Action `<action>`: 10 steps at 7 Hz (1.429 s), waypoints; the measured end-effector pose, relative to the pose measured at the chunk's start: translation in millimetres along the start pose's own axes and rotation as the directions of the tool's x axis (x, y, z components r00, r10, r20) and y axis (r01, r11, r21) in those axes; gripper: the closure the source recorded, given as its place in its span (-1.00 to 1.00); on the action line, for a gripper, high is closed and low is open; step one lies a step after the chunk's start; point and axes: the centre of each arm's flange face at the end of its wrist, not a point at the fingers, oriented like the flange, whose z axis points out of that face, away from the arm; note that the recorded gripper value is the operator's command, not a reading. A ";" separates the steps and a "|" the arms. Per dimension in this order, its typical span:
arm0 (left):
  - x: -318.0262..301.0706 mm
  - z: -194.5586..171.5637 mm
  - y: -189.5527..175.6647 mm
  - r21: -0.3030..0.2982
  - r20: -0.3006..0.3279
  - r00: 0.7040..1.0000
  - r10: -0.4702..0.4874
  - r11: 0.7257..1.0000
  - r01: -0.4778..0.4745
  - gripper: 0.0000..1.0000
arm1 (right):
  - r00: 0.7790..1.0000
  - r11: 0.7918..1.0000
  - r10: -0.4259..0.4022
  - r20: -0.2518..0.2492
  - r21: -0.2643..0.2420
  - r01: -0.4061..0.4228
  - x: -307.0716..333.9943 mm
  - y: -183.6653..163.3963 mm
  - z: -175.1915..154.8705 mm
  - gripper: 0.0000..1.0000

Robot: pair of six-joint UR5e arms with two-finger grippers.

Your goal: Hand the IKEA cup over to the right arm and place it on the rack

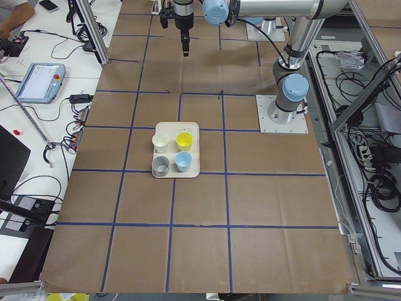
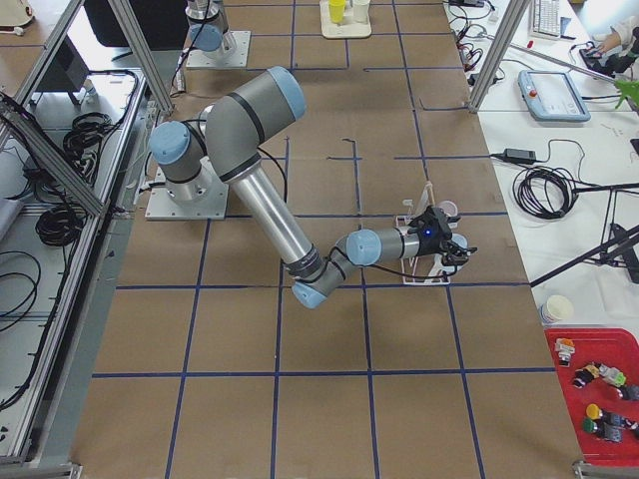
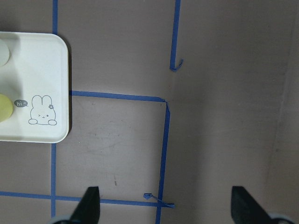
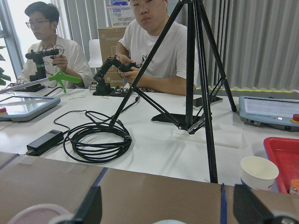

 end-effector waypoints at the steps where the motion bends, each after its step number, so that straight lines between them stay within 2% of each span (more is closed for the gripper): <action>1: 0.3 0.8 -0.3 -0.002 0.000 1.000 0.005 1.000 -0.005 -0.99 | 1.000 1.000 0.010 -0.002 -0.009 -0.010 -0.8 -13.5 -4.1 -0.99; 3: 1.3 2.5 -0.5 -0.009 -0.002 1.000 0.017 1.000 -0.017 -0.99 | 1.000 0.999 0.022 -0.015 -0.030 -0.023 -7.4 -47.2 -16.1 -0.99; 4: 1.5 3.2 -0.4 -0.013 -0.003 1.000 0.027 1.000 -0.027 -0.99 | 0.999 0.999 0.014 -0.047 -0.044 -0.016 -17.7 -69.2 -26.7 -0.99; 5: 1.9 3.7 0.0 -0.016 -0.004 0.999 0.037 0.999 -0.037 -0.99 | 0.996 0.996 0.026 -0.080 -0.078 -0.032 -33.8 -91.2 -37.8 -0.99; 7: 1.9 3.8 0.2 -0.018 -0.004 0.998 0.057 0.998 -0.057 -0.99 | 0.991 0.981 0.080 -0.110 -0.166 -0.098 -79.4 -114.7 -56.5 -0.99; 8: 1.7 3.3 0.5 -0.017 -0.004 0.998 0.066 0.998 -0.066 -0.99 | 0.987 0.967 0.111 -0.119 -0.215 -0.135 -104.1 -117.6 -63.9 -0.99; 10: 1.6 2.7 0.9 -0.016 -0.003 0.998 0.070 0.997 -0.070 -0.99 | 0.981 0.919 0.177 -0.077 -0.345 -0.192 -144.1 -124.0 -74.3 -0.99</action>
